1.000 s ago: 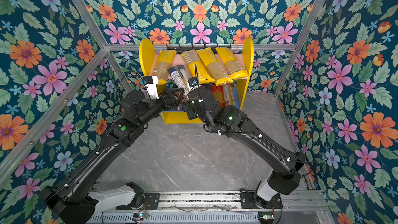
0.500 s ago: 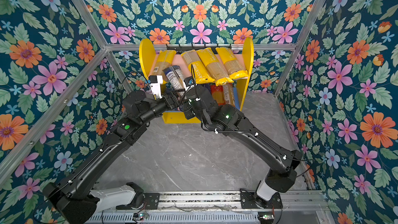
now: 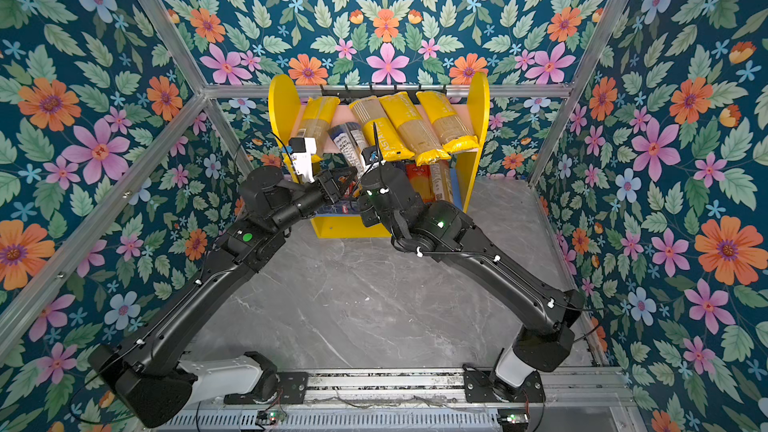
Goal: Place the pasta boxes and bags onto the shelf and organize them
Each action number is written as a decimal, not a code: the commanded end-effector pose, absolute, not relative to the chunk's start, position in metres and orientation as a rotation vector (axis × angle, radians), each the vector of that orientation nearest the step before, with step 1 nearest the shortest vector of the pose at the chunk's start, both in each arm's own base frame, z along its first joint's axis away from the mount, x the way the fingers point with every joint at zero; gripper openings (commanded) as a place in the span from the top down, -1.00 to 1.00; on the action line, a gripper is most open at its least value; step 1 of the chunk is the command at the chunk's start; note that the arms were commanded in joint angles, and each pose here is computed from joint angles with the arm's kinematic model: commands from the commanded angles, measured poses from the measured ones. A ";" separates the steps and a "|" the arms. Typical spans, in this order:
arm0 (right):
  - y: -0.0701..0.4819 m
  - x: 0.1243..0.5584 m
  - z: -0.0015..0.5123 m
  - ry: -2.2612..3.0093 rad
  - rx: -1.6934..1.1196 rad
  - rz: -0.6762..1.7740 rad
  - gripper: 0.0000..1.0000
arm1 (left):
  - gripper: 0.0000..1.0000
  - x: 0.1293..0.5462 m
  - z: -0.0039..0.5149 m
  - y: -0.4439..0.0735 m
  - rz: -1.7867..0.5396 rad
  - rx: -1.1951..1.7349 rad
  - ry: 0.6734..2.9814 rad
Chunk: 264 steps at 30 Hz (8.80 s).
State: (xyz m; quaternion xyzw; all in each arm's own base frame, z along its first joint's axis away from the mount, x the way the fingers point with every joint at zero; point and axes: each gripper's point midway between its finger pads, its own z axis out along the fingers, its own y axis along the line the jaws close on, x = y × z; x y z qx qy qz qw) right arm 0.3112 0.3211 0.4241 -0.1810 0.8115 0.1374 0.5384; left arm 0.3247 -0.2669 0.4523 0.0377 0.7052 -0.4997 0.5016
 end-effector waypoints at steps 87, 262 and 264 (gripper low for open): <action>0.325 0.290 0.415 1.883 -0.487 0.509 -0.99 | 1.00 0.377 0.511 -0.252 -1.581 0.065 1.595; 0.366 0.321 0.469 1.858 -0.390 0.536 -0.42 | -0.99 0.274 0.437 -0.115 -0.762 -0.074 1.753; 0.367 0.319 0.462 1.868 -0.393 0.539 -0.15 | -0.99 0.274 0.436 -0.114 -0.757 -0.078 1.753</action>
